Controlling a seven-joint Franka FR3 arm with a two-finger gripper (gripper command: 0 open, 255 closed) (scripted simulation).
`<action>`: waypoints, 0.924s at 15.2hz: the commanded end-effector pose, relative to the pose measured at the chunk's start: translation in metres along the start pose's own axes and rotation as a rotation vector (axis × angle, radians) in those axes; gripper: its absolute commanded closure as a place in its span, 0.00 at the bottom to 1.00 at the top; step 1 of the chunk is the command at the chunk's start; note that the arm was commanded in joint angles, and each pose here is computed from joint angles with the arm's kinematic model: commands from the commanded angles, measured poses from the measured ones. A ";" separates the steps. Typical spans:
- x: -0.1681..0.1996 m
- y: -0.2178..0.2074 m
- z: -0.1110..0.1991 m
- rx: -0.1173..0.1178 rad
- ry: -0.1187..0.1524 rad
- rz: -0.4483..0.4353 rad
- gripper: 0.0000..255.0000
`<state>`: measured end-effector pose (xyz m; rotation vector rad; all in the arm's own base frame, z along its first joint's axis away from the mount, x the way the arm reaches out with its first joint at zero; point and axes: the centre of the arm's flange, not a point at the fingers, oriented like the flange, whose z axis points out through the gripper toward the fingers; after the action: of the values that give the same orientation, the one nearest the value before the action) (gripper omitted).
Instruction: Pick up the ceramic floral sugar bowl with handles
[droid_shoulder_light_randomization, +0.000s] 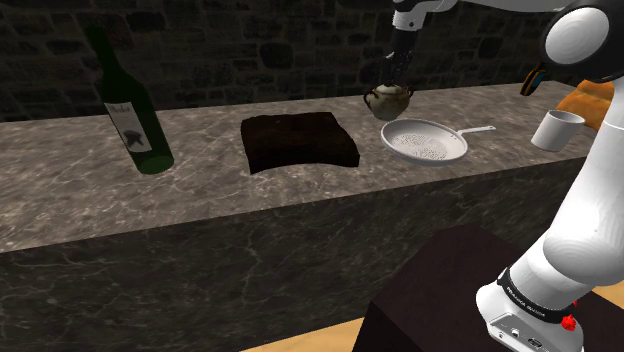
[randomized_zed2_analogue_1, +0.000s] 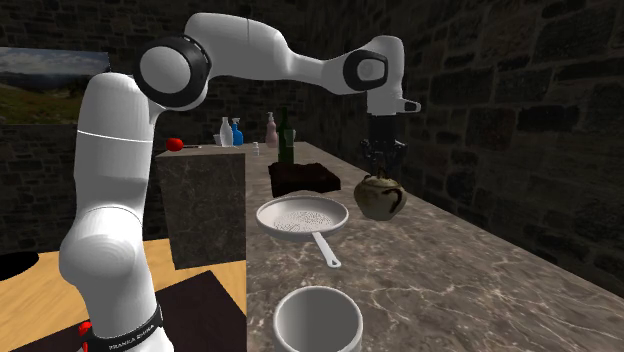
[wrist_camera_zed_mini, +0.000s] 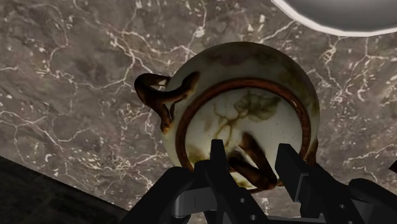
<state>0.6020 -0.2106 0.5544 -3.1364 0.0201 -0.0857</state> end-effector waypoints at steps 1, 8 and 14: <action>0.000 0.001 0.002 0.000 -0.001 0.000 1.00; 0.002 0.001 -0.035 0.000 -0.001 0.000 1.00; 0.004 0.001 -0.067 0.000 -0.001 0.000 1.00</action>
<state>0.6037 -0.2109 0.6147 -3.1356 0.0202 -0.0811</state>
